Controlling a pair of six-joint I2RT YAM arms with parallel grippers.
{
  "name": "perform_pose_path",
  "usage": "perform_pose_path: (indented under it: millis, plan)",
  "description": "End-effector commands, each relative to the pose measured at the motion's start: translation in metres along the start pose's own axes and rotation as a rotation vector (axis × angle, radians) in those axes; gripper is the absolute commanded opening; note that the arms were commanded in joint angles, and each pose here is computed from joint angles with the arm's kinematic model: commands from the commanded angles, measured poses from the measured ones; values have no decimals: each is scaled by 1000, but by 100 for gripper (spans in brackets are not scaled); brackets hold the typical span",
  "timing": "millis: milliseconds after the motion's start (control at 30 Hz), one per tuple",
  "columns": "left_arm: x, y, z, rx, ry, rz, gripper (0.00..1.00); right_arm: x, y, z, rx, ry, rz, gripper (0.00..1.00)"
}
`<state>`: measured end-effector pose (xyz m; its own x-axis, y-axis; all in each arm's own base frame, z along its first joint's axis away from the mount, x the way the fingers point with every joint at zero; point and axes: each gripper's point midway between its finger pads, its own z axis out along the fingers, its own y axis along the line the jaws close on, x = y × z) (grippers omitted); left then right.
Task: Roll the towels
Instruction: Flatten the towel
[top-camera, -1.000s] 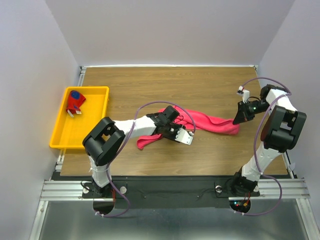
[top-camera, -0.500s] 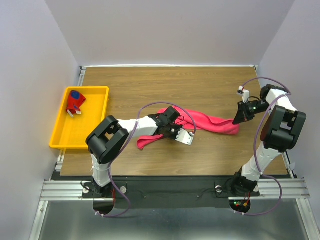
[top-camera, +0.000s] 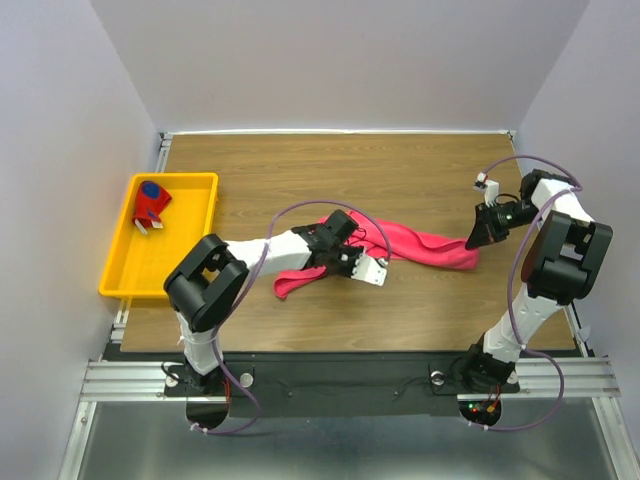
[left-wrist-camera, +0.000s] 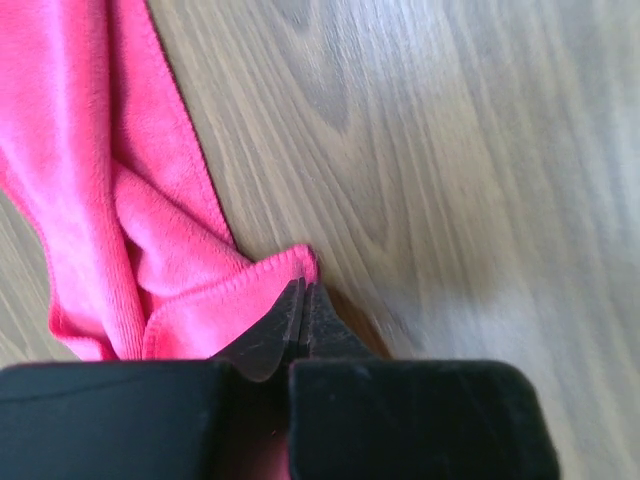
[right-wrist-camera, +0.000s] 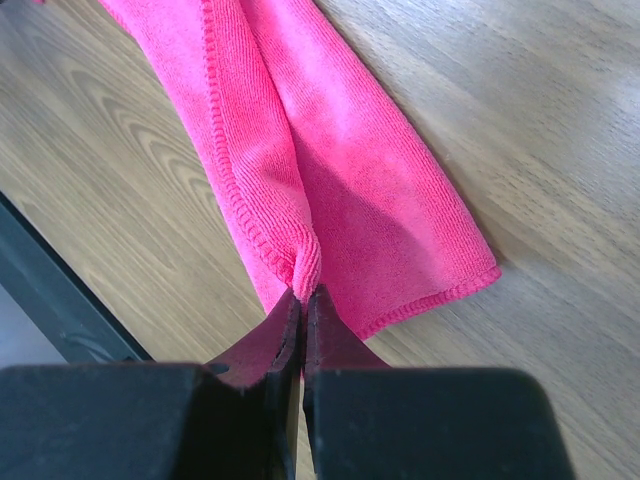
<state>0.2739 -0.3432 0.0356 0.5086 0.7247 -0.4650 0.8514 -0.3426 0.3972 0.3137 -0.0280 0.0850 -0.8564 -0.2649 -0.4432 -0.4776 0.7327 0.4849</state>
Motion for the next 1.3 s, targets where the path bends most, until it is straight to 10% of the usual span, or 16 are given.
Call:
perform_pose_path:
  millis: [0, 267, 567, 1267]
  plan:
    - [-35, 41, -58, -110, -127, -130, 0, -14, -2, -10, 36, -40, -34, 0]
    - [-8, 109, -167, -296, -266, -526, 0, -49, -4, -34, 83, -117, -48, 1]
    - [0, 39, -88, -139, 34, -216, 46, -40, -4, -27, 61, -91, -19, 1]
    - [-7, 19, 6, 29, 112, -27, 50, -24, -5, -16, 45, -50, -22, 1]
